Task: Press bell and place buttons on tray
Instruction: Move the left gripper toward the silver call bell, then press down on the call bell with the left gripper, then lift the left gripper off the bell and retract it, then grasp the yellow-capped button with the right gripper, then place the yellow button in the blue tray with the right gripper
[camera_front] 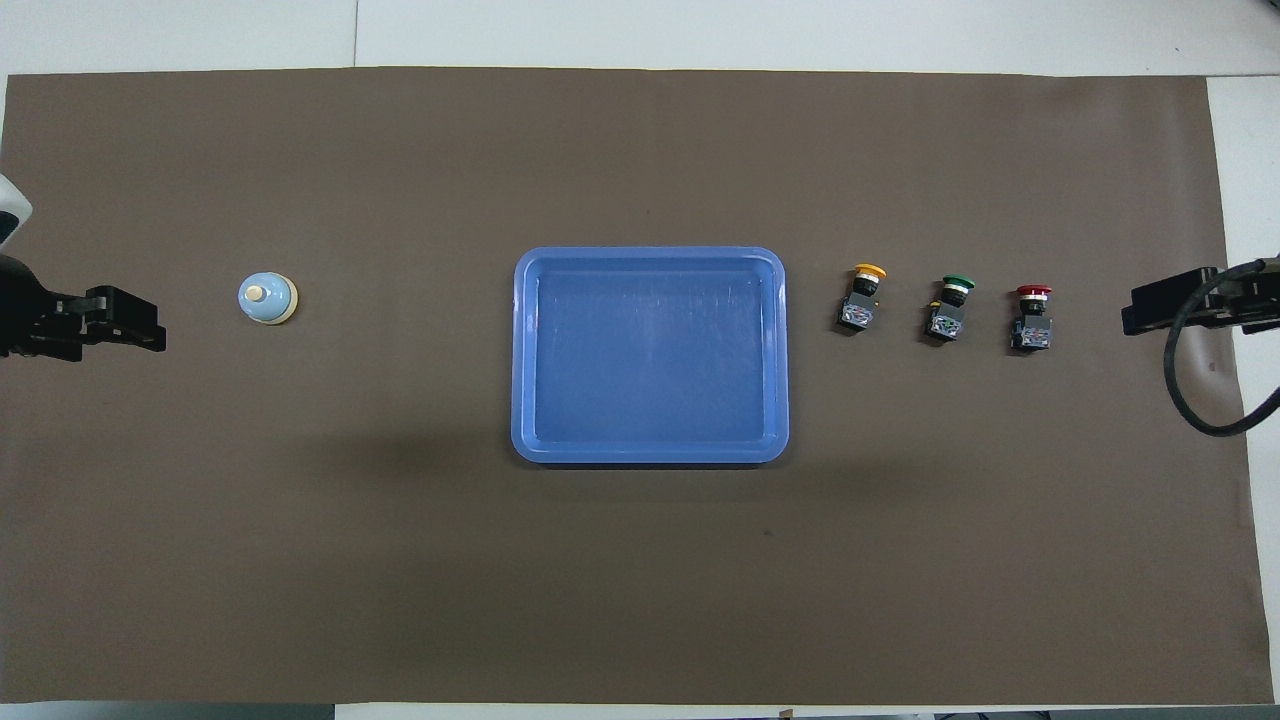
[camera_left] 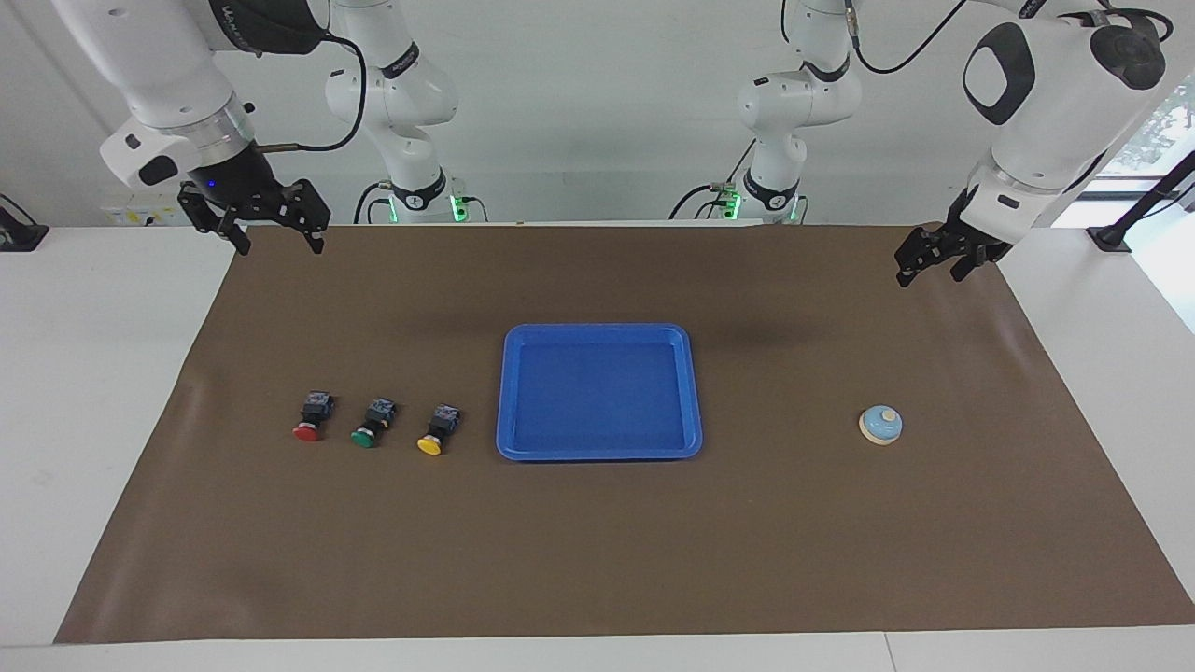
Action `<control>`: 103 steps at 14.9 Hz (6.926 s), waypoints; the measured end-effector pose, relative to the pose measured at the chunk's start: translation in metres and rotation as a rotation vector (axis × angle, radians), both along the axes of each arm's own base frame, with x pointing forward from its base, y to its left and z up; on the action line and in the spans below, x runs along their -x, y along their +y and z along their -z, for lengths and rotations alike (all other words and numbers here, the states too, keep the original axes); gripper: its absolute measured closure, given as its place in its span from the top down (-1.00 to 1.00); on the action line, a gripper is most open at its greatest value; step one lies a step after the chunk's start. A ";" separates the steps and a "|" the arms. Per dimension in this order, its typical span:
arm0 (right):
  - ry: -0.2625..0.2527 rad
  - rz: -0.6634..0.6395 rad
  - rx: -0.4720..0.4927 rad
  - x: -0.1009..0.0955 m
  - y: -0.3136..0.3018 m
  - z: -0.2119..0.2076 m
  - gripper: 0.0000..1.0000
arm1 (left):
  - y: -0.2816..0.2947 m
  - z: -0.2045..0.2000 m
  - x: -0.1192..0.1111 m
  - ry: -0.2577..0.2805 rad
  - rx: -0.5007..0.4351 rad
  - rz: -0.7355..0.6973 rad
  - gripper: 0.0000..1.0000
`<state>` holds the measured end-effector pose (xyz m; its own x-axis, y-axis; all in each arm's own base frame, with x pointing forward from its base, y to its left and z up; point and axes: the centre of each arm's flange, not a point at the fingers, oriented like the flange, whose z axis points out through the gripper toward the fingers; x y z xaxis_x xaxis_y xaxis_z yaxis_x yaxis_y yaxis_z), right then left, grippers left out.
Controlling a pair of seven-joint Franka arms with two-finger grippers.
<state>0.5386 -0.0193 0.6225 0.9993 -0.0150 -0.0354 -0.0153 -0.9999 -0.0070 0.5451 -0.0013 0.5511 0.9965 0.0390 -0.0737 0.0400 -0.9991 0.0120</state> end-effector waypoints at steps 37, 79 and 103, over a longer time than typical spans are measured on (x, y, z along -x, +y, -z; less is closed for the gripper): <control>0.004 0.000 0.000 0.000 0.000 0.000 1.00 | 0.012 0.210 -0.088 -0.083 -0.005 0.003 -0.98; -0.074 0.139 -0.005 -0.052 0.116 0.213 1.00 | 0.001 -0.033 0.003 0.007 -0.033 0.029 1.00; -0.129 0.252 -0.020 -0.073 0.139 0.332 0.30 | -0.003 -0.032 0.007 0.034 0.011 0.118 1.00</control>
<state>0.6115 0.1193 0.2909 0.9604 -0.2640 0.0894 -0.2609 -0.9643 -0.0446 0.5385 -0.0042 0.5829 0.9911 -0.0791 -0.1072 -0.0770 -0.9968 0.0233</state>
